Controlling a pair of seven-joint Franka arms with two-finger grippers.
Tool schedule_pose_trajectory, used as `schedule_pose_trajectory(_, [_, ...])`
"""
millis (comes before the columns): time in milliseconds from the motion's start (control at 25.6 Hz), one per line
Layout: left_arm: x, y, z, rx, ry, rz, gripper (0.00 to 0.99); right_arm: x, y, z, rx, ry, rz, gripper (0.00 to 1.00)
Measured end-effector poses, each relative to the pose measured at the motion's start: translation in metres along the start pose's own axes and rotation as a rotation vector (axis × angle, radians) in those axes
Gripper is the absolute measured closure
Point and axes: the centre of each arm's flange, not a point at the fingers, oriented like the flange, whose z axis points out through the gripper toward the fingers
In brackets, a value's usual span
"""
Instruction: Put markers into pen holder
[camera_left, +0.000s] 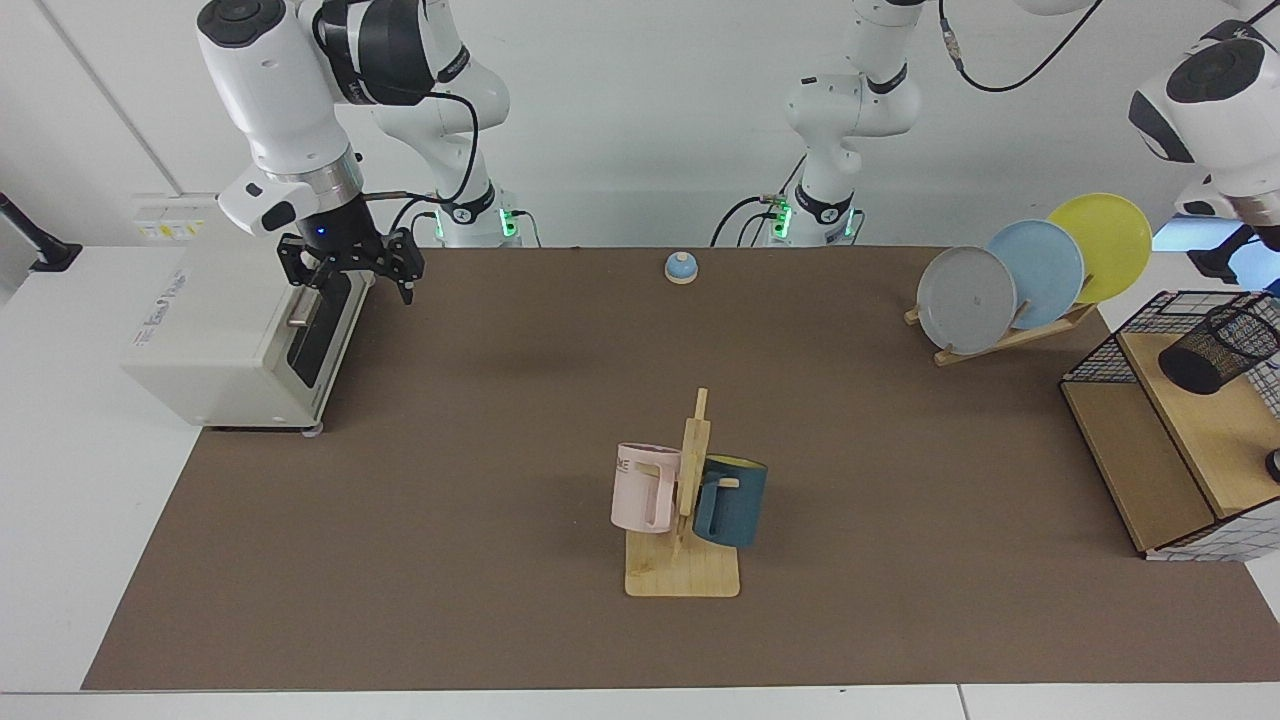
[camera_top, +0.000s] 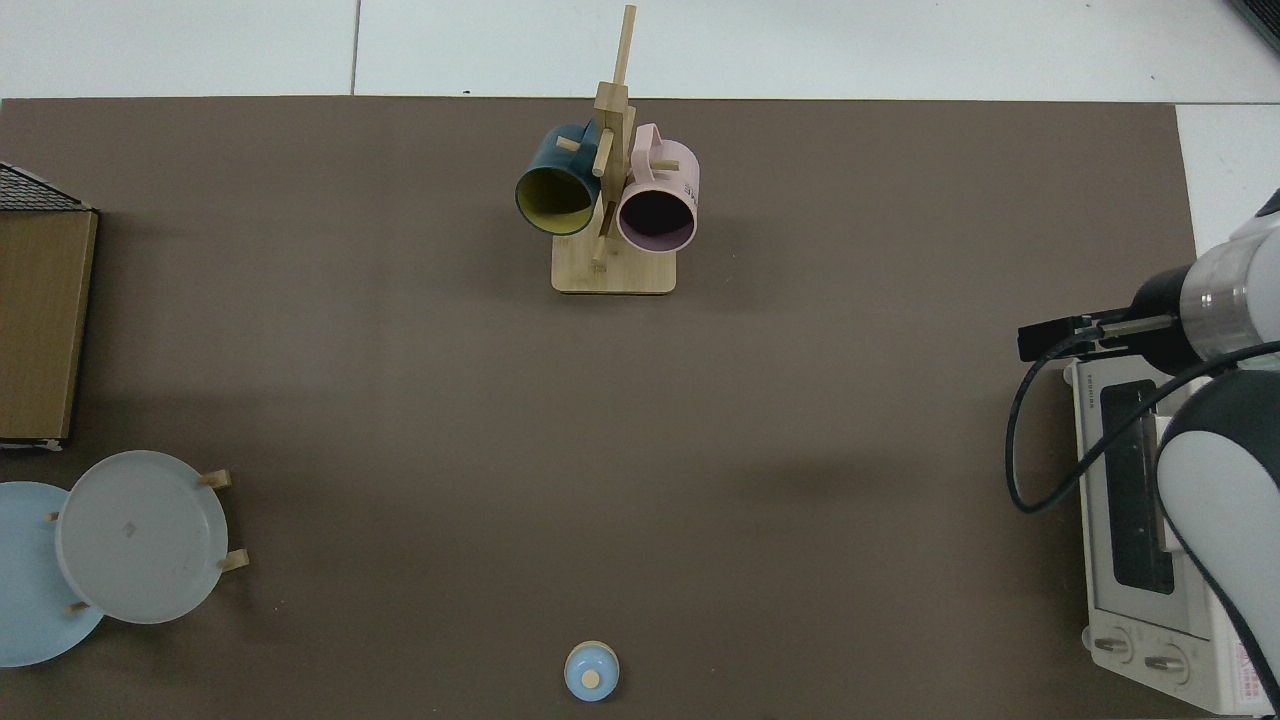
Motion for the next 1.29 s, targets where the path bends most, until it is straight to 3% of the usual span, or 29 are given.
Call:
schedule_pose_trajectory(273, [-0.001,0.009,0.01,-0.002,0.052,0.274,0.811,-0.002,0.0,0.0,0.001,-0.01,-0.001,0.0])
schedule_pose_trajectory(507, [0.003,0.012,0.014,0.006,0.097,0.292,0.793,-0.006,-0.001,-0.002,0.002,-0.022,-0.002,0.0])
schedule_pose_trajectory(820, [0.004,0.014,0.017,0.017,0.15,0.243,0.256,-0.006,-0.001,-0.002,0.002,-0.022,-0.003,0.0])
schedule_pose_trajectory(976, [0.014,0.014,0.018,0.003,0.238,0.164,0.004,-0.006,-0.002,-0.002,0.003,-0.022,-0.033,0.0])
schedule_pose_trajectory(1093, [0.031,0.01,0.015,-0.032,0.32,0.032,0.0,-0.006,-0.002,-0.002,0.003,-0.022,-0.044,0.0])
schedule_pose_trajectory(1288, [0.082,-0.013,-0.017,-0.173,0.415,-0.219,0.0,-0.006,-0.002,-0.002,0.003,-0.022,-0.045,0.0])
